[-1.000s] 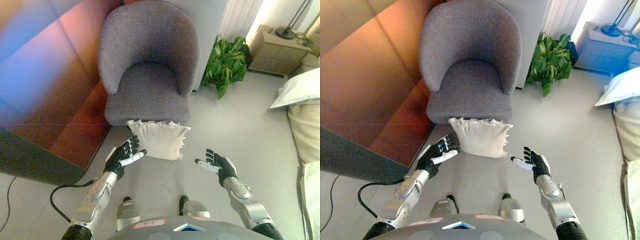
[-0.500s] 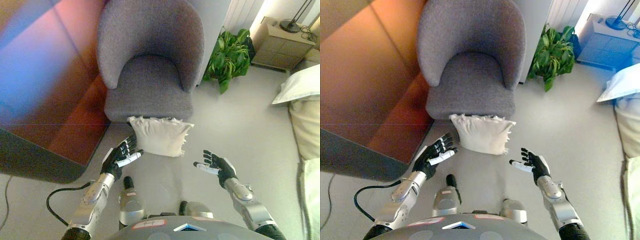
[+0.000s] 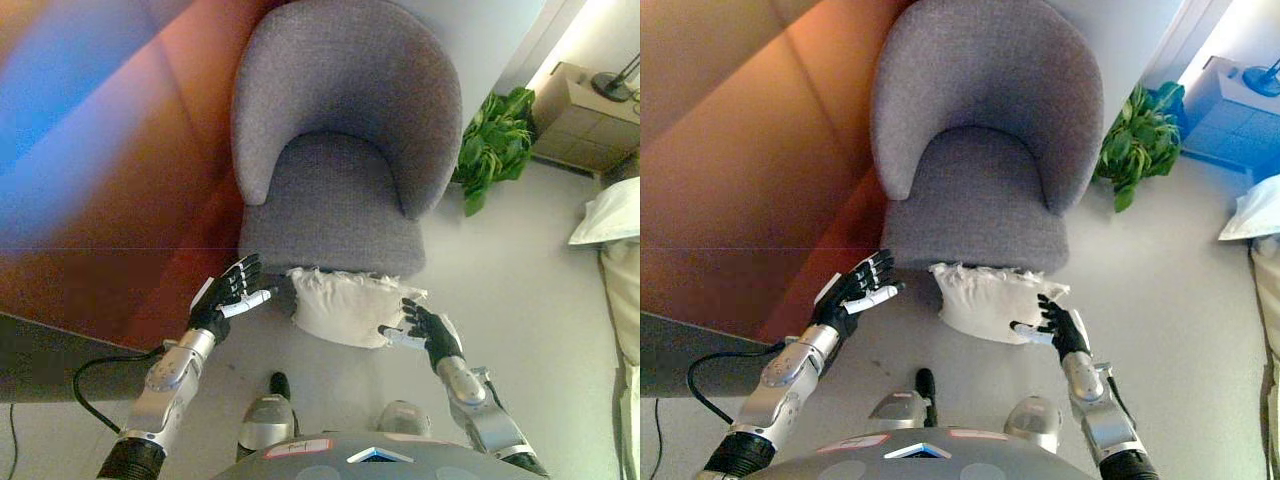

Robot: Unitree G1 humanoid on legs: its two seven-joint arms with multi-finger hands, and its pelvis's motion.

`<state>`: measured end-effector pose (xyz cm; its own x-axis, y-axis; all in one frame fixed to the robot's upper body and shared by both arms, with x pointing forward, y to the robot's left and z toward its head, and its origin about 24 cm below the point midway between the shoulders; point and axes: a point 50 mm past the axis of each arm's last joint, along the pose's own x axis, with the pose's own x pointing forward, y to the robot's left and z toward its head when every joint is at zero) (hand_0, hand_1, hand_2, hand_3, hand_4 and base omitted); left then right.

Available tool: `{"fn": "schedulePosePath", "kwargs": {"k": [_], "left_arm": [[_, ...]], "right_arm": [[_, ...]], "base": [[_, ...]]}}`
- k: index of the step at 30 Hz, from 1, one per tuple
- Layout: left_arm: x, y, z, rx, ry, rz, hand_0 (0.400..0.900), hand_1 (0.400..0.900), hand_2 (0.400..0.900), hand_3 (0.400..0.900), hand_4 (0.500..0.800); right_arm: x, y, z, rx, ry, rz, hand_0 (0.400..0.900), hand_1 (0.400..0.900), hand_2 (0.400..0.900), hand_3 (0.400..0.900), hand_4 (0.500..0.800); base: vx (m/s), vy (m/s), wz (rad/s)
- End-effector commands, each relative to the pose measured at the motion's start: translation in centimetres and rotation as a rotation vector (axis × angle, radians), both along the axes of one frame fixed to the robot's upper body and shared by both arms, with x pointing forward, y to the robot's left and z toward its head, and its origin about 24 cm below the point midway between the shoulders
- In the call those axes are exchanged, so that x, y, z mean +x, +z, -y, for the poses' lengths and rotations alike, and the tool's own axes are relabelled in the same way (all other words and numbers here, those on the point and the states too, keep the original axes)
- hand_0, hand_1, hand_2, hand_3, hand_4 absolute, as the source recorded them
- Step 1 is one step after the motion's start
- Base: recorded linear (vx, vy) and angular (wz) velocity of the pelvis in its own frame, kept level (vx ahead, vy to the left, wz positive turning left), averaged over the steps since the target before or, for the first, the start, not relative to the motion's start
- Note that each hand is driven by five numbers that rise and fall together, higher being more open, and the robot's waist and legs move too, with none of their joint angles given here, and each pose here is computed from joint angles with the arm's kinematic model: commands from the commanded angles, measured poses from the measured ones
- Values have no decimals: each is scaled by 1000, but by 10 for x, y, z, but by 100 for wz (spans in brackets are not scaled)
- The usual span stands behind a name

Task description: Pick up the pillow and put it on the sofa.

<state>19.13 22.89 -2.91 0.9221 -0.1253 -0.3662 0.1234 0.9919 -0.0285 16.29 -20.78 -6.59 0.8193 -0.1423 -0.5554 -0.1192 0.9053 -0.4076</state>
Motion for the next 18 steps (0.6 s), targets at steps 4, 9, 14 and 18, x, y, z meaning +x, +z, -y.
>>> {"fn": "schedulePosePath", "kwargs": {"k": [4,9,14,18], "left_arm": [[26,50,8,4,-84,256,900,900,900,900,800],[7,44,2,-41,-41,213,900,900,900,900,800],[7,47,3,-38,-122,218,900,900,900,900,800],[16,60,-1,-21,-150,263,900,900,900,900,800]], "right_arm": [[37,39,32,-278,37,189,900,900,900,900,800],[20,38,53,-418,121,75,900,900,900,900,800],[16,42,78,-621,198,-19,900,900,900,900,800],[27,47,81,-733,275,-61,900,900,900,900,800]], "base": [[347,-364,71],[288,-205,43],[80,-86,63],[-46,-51,29]]}}
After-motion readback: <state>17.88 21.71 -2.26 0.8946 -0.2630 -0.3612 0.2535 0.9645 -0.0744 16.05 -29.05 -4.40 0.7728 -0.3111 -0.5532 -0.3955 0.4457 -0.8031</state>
